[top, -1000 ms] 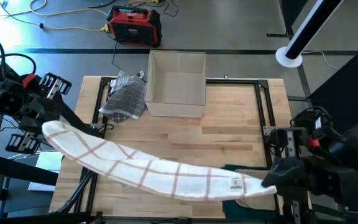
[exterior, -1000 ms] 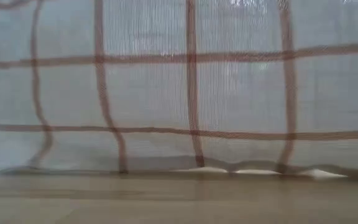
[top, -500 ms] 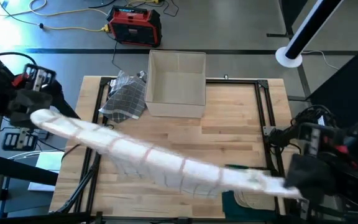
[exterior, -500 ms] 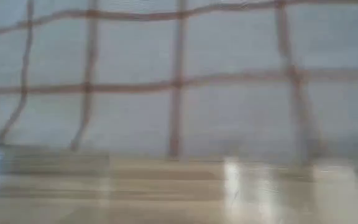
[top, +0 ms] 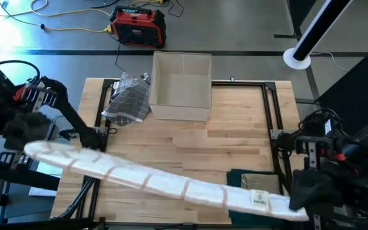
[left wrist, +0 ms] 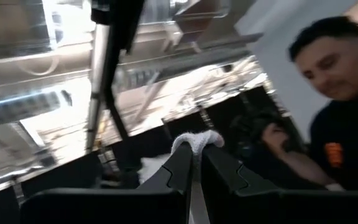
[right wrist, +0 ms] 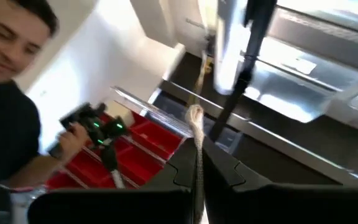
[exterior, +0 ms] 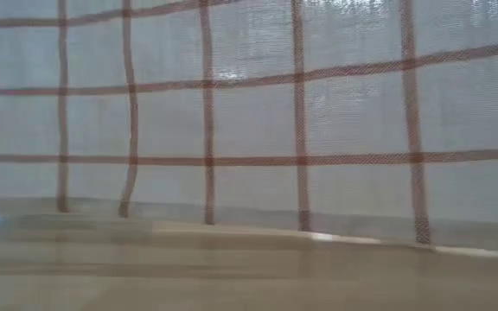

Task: Fold towel
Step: Fold the white patterned towel

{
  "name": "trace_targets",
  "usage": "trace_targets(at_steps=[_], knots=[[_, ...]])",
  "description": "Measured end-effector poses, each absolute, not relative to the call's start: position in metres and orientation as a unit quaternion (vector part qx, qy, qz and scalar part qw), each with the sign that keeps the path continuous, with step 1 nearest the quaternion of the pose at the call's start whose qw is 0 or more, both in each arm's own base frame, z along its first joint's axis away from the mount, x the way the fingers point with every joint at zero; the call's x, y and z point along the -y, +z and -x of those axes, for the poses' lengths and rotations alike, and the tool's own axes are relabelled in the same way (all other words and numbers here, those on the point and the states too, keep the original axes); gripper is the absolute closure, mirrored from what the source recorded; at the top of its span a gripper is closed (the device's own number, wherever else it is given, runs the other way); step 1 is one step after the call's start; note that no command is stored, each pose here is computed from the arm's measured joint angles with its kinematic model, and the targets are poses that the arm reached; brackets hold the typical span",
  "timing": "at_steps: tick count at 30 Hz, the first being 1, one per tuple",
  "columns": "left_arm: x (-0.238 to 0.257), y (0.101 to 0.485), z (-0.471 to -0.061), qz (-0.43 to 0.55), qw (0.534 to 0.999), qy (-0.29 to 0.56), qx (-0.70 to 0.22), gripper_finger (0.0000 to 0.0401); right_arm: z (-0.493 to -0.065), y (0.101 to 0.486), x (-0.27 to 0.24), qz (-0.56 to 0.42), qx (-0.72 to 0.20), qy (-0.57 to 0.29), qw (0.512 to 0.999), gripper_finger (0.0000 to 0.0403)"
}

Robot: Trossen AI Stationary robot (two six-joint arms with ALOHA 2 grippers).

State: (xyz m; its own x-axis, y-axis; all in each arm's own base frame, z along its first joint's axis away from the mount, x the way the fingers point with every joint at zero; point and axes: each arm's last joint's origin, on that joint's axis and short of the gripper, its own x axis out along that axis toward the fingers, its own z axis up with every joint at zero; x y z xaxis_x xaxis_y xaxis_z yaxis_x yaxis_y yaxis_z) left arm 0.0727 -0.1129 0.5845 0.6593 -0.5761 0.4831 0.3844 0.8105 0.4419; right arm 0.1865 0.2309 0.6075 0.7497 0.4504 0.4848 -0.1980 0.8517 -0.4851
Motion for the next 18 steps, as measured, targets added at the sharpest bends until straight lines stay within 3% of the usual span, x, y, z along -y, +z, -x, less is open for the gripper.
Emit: trace_targets(at_steps=[4,10,18], knots=[[0.125,0.582,-0.066,-0.153,0.889,-0.3,0.31,0.0389,-0.185,0.607,-0.233,0.159,0.299,0.2,0.919,0.0403],[0.145,0.581,-0.061,-0.201,0.889,-0.267,0.314,0.0389,-0.18,0.61,-0.235,0.156,0.325,0.225,0.905,0.0403],[0.156,0.585,-0.049,-0.232,0.898,-0.207,0.311,0.0389,-0.181,0.612,-0.231,0.165,0.31,0.16,0.922,0.0403]])
